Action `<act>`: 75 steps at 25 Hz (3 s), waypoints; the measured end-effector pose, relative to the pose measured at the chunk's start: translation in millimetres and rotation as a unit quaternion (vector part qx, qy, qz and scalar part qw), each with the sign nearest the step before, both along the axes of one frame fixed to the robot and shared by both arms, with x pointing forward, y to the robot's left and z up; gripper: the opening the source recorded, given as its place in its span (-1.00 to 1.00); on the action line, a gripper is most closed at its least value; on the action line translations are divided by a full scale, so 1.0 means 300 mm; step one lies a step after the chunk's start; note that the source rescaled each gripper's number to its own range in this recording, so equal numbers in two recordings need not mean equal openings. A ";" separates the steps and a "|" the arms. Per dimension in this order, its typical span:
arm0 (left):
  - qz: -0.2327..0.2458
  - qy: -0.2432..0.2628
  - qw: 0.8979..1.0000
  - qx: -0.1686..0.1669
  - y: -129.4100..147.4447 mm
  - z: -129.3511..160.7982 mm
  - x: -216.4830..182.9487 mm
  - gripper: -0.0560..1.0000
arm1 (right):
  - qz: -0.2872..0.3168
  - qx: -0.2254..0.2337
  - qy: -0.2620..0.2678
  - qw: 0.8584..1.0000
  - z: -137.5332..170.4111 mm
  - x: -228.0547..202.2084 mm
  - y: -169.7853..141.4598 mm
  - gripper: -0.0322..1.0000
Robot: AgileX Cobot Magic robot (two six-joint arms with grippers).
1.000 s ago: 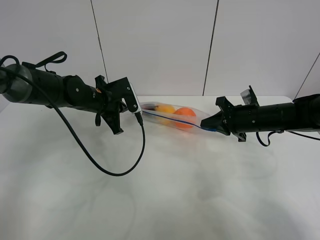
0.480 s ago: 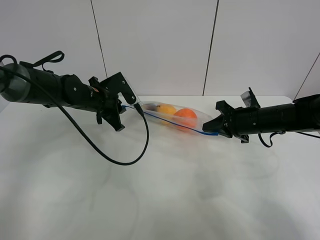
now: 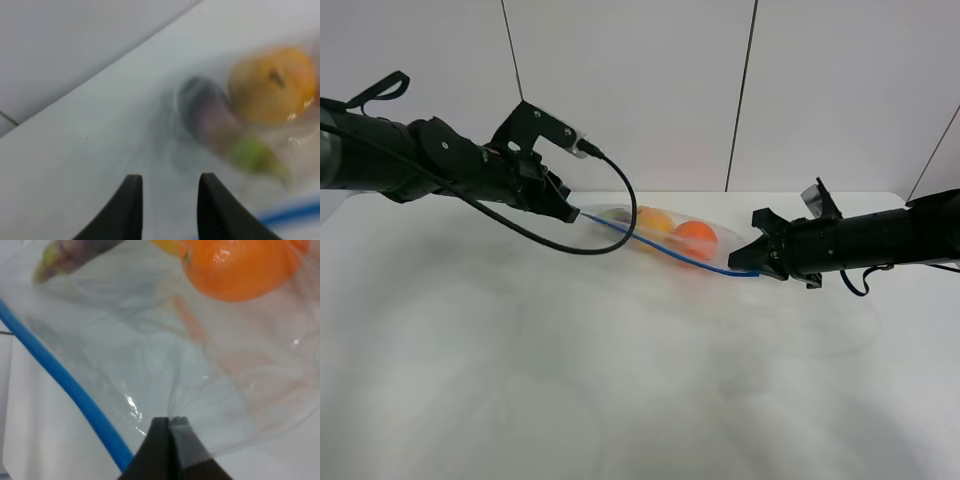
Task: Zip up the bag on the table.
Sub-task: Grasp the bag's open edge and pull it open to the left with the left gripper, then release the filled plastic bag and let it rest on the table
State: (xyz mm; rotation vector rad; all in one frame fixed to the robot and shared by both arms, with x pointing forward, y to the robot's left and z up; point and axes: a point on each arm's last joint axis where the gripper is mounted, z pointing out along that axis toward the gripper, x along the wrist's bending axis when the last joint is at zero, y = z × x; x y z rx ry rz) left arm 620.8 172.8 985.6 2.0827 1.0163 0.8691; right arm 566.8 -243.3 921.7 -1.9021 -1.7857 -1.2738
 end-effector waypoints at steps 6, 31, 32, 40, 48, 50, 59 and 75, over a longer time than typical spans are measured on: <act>0.047 0.052 0.996 -0.052 0.106 0.011 0.005 0.57 | 0.002 -0.002 0.000 1.000 -0.001 -0.001 0.000 -0.94; 0.195 0.194 0.951 -0.144 0.618 -0.030 -0.045 0.57 | 0.003 -0.008 -0.002 1.000 -0.003 -0.001 -0.002 -0.94; 0.189 0.196 0.952 -0.141 0.617 -0.029 -0.048 0.57 | 0.003 -0.008 -0.002 1.000 -0.003 -0.001 -0.002 -0.94; 0.171 0.186 0.960 -0.121 0.614 0.002 -0.059 0.57 | 0.004 -0.009 -0.002 1.000 -0.003 -0.001 -0.002 -0.94; 0.156 0.126 0.973 -0.109 0.597 0.154 -0.129 0.57 | 0.005 -0.012 -0.003 1.000 -0.004 -0.001 -0.003 -0.94; 0.155 0.109 0.975 -0.114 0.587 0.181 -0.159 0.57 | 0.005 -0.012 -0.003 1.000 -0.004 -0.001 -0.003 -0.94; 0.149 0.049 0.973 -0.169 0.569 0.164 -0.273 0.57 | 0.017 -0.022 -0.004 1.000 -0.008 -0.006 -0.004 -0.94; 0.138 -0.094 0.975 -0.150 0.540 0.413 -0.459 0.57 | 0.018 -0.017 -0.004 1.000 -0.006 -0.006 -0.001 -0.94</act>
